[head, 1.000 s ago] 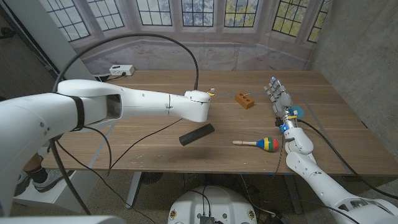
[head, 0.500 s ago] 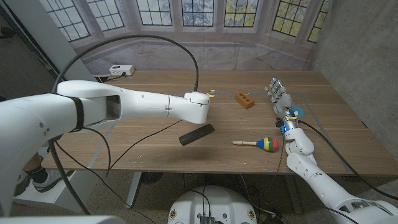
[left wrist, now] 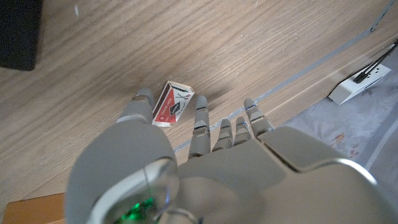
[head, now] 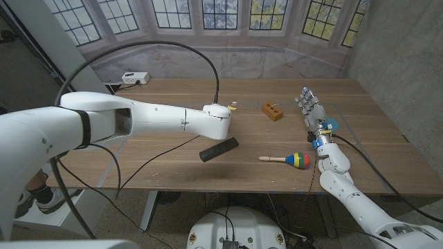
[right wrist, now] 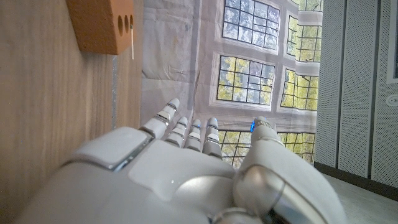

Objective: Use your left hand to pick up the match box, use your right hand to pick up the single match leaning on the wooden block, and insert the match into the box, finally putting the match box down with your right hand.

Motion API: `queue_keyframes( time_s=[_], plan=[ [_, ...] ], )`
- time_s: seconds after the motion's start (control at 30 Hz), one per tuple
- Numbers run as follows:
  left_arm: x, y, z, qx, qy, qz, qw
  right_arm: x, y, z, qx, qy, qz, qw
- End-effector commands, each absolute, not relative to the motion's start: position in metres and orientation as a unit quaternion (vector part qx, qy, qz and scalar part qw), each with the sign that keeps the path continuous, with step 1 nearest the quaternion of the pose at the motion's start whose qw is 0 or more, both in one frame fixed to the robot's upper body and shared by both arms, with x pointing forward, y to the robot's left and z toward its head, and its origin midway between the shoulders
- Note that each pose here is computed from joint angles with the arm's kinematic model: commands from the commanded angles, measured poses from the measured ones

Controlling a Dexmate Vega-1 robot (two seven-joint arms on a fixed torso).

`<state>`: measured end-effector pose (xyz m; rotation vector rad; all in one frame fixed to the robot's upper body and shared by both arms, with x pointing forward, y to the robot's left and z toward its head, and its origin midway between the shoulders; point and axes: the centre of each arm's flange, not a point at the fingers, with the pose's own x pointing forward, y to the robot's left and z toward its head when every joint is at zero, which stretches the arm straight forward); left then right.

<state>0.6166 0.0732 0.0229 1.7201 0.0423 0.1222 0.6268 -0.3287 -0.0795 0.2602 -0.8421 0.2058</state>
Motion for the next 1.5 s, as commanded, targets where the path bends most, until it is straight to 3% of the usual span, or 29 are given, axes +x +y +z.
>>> queue_keyframes(
  time_s=[0.03,1.5],
  plan=[
    [0.619,0.074,0.023,0.761,0.012,0.058,0.646,0.629,-0.328,-0.082,0.126,-0.403,0.099,0.901],
    [0.632,0.063,0.023,0.772,-0.013,0.064,0.633,0.644,-0.333,-0.084,0.135,-0.393,0.098,0.904]
  ],
)
